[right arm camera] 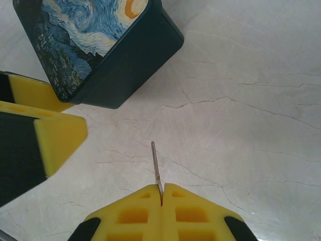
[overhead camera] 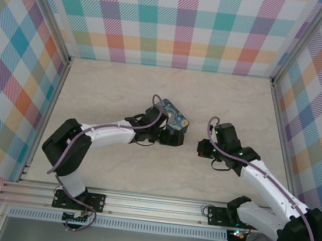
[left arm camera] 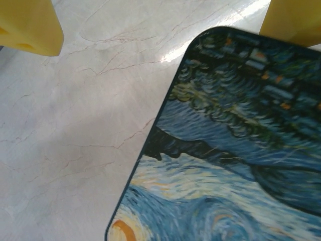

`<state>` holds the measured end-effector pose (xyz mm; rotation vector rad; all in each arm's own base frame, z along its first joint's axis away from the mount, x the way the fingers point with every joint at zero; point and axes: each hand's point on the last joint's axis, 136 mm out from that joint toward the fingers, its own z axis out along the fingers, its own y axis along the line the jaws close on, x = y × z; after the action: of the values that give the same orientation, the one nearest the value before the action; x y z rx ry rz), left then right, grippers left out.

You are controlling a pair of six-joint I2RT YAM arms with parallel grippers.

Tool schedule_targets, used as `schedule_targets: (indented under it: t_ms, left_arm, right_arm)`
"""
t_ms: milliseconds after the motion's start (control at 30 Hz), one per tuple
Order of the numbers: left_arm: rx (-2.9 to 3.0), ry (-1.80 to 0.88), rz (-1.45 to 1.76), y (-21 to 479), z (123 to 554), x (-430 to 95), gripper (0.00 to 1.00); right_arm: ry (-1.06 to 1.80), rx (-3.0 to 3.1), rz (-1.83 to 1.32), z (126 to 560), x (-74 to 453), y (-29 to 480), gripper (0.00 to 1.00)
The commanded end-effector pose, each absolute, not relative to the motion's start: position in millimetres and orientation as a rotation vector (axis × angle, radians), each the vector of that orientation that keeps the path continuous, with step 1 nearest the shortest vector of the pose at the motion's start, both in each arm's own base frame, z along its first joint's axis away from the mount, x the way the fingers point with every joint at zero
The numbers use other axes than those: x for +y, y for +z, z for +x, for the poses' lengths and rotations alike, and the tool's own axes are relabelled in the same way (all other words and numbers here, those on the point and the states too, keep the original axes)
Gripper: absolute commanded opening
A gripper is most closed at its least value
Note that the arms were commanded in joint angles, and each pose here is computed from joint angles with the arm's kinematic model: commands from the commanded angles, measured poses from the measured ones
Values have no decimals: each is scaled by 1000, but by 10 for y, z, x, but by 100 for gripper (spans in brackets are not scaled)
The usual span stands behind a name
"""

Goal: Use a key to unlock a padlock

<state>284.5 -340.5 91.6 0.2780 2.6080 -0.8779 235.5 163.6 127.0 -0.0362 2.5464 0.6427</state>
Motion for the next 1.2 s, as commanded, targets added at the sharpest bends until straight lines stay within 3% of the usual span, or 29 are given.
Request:
schedule_targets:
  t_ms: [0, 333, 767, 1167]
  left_arm:
    - [2542, -966, 299, 1053, 2896, -3606, 100]
    - [2453, -1026, 312, 1218, 2957, -3690, 100]
    - [2338, -945, 159, 1404, 3131, -2696, 100]
    - [2096, -837, 336, 1291, 3303, -2435, 100]
  right_arm:
    - [670, 2511, -44, 2368, 1646, 1340, 0]
    - [689, 2482, -57, 2422, 1688, 1381, 0]
    - [1015, 2329, -180, 2825, 2329, 1709, 1]
    - [1094, 2393, -117, 3247, 2649, 1404, 0]
